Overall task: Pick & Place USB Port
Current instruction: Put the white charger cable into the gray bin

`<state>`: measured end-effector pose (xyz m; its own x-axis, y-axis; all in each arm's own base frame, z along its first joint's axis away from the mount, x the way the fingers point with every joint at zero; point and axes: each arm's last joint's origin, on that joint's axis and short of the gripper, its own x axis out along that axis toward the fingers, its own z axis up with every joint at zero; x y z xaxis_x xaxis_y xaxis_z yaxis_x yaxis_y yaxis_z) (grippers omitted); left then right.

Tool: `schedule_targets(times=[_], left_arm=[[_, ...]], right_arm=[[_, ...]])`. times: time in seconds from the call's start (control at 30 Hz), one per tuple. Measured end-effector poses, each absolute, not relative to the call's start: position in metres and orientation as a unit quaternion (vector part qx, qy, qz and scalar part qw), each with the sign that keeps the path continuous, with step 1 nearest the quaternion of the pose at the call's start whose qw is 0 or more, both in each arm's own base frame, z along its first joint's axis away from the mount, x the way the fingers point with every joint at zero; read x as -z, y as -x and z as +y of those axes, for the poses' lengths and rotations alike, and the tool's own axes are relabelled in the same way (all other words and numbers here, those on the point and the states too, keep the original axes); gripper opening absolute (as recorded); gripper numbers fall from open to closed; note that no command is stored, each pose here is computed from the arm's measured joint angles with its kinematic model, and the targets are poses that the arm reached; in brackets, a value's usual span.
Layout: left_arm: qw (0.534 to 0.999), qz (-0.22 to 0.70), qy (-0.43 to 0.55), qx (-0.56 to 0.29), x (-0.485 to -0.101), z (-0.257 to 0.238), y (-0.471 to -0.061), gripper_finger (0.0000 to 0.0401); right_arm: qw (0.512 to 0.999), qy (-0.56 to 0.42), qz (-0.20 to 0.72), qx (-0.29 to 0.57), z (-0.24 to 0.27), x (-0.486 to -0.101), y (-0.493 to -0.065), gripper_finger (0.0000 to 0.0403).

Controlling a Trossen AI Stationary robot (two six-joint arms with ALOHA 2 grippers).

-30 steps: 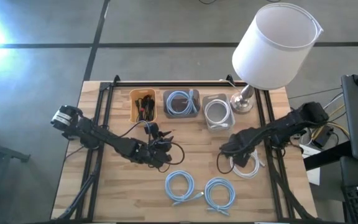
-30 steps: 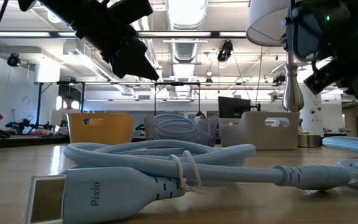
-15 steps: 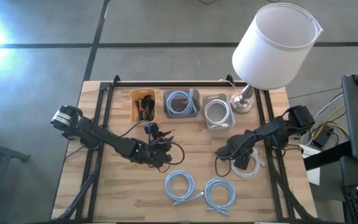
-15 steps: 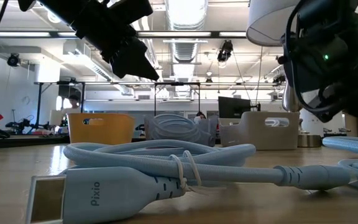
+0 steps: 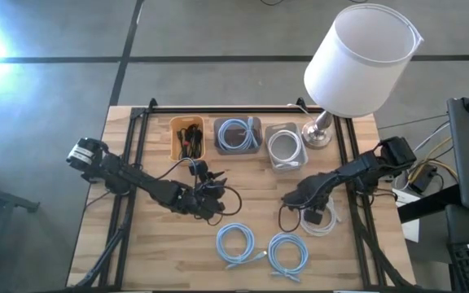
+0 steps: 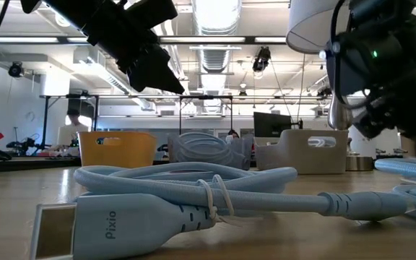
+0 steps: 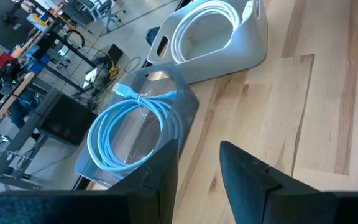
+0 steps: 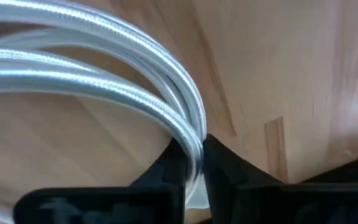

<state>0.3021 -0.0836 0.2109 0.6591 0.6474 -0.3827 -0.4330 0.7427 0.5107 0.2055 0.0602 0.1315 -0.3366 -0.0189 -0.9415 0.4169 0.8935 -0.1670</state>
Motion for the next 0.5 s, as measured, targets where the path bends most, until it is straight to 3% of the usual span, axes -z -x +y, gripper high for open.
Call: schedule_targets(times=[0.27,0.5], left_arm=[[0.890,0.280,-0.191,-0.303,-0.211,-0.084,-0.302,0.0122],[0.890,0.280,-0.191,-0.304,-0.211,-0.083,-0.302,0.0122]], right_arm=[[0.641,-0.165,0.721,0.203,0.061,-0.175,-0.215,0.0031],[0.762,-0.152,0.591,0.217,0.057,-0.241,-0.224,0.0030]])
